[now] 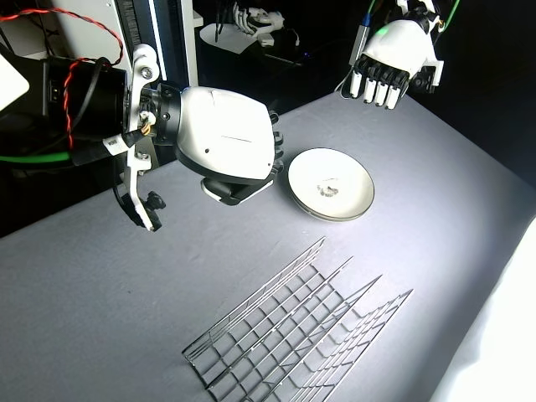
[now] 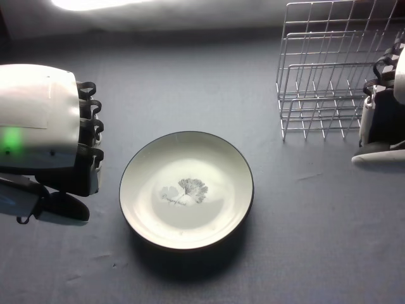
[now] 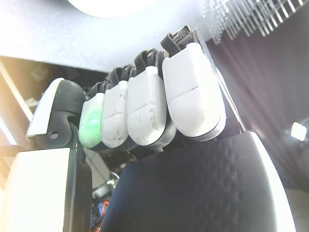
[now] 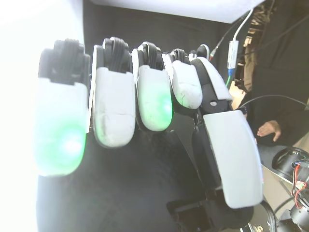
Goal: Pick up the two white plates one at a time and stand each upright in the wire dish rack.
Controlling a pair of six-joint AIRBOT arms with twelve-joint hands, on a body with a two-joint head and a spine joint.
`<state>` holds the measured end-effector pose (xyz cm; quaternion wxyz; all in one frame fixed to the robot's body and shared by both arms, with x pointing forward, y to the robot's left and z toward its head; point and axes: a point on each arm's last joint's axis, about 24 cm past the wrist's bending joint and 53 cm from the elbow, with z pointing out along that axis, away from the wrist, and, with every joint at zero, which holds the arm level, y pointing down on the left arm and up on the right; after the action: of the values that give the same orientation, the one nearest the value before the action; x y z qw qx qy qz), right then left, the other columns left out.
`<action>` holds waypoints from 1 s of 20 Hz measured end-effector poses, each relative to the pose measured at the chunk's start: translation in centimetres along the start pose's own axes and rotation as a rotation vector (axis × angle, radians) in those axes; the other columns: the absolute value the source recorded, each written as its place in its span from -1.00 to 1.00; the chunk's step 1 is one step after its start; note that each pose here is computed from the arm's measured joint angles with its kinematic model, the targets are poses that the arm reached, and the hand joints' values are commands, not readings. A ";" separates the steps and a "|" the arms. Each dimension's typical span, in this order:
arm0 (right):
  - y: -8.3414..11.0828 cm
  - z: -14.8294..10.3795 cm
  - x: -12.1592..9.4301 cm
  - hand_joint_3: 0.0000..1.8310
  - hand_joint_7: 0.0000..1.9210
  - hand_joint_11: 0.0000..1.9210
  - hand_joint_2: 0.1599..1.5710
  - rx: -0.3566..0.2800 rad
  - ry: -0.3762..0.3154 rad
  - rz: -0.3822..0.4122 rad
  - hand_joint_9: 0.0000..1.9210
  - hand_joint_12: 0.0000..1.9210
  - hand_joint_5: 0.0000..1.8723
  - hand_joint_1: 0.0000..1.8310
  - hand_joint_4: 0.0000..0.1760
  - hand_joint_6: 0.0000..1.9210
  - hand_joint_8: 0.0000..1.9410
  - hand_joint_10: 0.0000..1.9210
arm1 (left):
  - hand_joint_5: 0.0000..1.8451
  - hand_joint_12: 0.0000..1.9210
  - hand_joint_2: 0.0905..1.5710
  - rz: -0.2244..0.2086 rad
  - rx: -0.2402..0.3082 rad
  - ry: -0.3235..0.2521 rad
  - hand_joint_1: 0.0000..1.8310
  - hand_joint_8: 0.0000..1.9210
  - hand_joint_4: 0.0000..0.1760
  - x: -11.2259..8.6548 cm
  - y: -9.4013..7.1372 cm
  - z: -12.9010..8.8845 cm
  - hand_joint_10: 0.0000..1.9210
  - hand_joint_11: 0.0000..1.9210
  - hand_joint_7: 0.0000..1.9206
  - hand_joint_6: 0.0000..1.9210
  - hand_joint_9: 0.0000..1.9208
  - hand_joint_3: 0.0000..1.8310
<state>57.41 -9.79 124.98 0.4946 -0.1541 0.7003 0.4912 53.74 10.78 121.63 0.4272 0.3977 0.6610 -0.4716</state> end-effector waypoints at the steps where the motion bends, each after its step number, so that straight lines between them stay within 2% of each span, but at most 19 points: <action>1: 0.0 0.0 0.0 -0.95 -0.96 -1.00 0.47 0.000 0.001 -0.002 -0.98 -0.90 -0.96 -1.00 -1.00 -0.98 -0.98 -0.97 | -1.00 -1.00 0.34 0.005 0.001 -0.001 -1.00 -1.00 -1.00 -0.1 0.0 0.0 -1.00 -1.00 -1.00 -1.00 -1.00 -0.94; 2: -0.1 0.0 0.0 -0.98 -0.97 -1.00 0.50 0.003 0.002 -0.005 -0.99 -0.96 -0.98 -1.00 -1.00 -1.00 -1.00 -0.99 | -1.00 -1.00 0.37 0.015 -0.004 0.006 -1.00 -1.00 -1.00 0.0 0.2 -0.1 -1.00 -1.00 -1.00 -1.00 -1.00 -0.97; 4: -0.1 0.1 0.4 -1.00 -0.95 -1.00 0.52 0.002 0.011 -0.003 -0.97 -0.92 -0.95 -1.00 -1.00 -1.00 -1.00 -1.00 | -1.00 -1.00 0.37 0.023 -0.006 0.018 -1.00 -1.00 -1.00 0.2 0.2 -0.2 -1.00 -1.00 -1.00 -1.00 -1.00 -0.97; 8: 0.2 0.1 0.7 -1.00 -1.00 -1.00 0.53 -0.013 0.017 0.000 -1.00 -1.00 -1.00 -1.00 -1.00 -1.00 -1.00 -1.00 | -1.00 -1.00 0.37 0.022 -0.004 0.017 -1.00 -1.00 -1.00 0.2 0.2 -0.2 -1.00 -1.00 -1.00 -1.00 -1.00 -0.98; 11: 0.1 0.1 0.8 -1.00 -0.95 -0.99 0.53 -0.011 0.021 -0.003 -0.97 -0.99 -0.97 -1.00 -1.00 -0.99 -0.98 -0.99 | -1.00 -1.00 0.39 0.027 -0.003 0.024 -1.00 -1.00 -1.00 0.3 0.2 -0.2 -1.00 -1.00 -1.00 -1.00 -1.00 -0.98; 14: 0.1 0.1 0.9 -1.00 -0.94 -0.98 0.52 -0.011 0.022 0.000 -0.97 -0.99 -0.96 -1.00 -1.00 -0.99 -0.99 -0.99 | -1.00 -1.00 0.40 0.063 0.016 0.053 -1.00 -1.00 -1.00 0.8 0.1 -0.2 -1.00 -1.00 -1.00 -1.00 -1.00 -0.98; 15: 0.1 0.1 1.0 -1.00 -0.96 -1.00 0.52 -0.012 0.024 -0.003 -0.99 -1.00 -0.98 -1.00 -1.00 -1.00 -1.00 -1.00 | -1.00 -1.00 0.40 0.050 0.019 0.060 -1.00 -1.00 -1.00 0.9 0.2 -0.4 -1.00 -1.00 -1.00 -1.00 -1.00 -0.98; 16: 0.1 0.0 1.0 -1.00 -0.98 -1.00 0.52 -0.012 0.024 -0.003 -1.00 -1.00 -1.00 -1.00 -1.00 -1.00 -1.00 -1.00 | -1.00 -1.00 0.39 0.033 0.023 0.071 -1.00 -1.00 -1.00 1.1 0.2 -0.7 -1.00 -1.00 -1.00 -1.00 -1.00 -0.98; 17: 0.0 0.0 1.1 -1.00 -0.98 -1.00 0.52 -0.010 0.027 0.004 -1.00 -1.00 -1.00 -1.00 -1.00 -1.00 -1.00 -1.00 | -1.00 -1.00 0.39 0.027 0.017 0.126 -1.00 -1.00 -1.00 2.2 1.0 -1.1 -1.00 -1.00 -1.00 -1.00 -1.00 -0.98; 19: -0.1 0.0 1.5 -1.00 -0.99 -1.00 0.52 -0.005 0.038 -0.001 -1.00 -1.00 -1.00 -1.00 -1.00 -1.00 -1.00 -1.00 | -1.00 -1.00 0.39 0.071 0.016 0.181 -1.00 -1.00 -1.00 3.2 1.4 -1.2 -1.00 -1.00 -1.00 -1.00 -1.00 -0.98; 20: -0.3 -0.1 1.7 -1.00 -0.99 -1.00 0.52 -0.001 0.045 0.000 -1.00 -1.00 -1.00 -1.00 -1.00 -1.00 -1.00 -1.00 | -1.00 -1.00 0.39 0.107 0.031 0.207 -1.00 -1.00 -1.00 3.4 1.4 -1.3 -1.00 -1.00 -1.00 -1.00 -1.00 -0.98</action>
<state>56.77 -9.51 123.35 0.4788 -0.1654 0.7108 0.4880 53.67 12.75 118.27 0.3751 0.4856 0.6721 -0.4146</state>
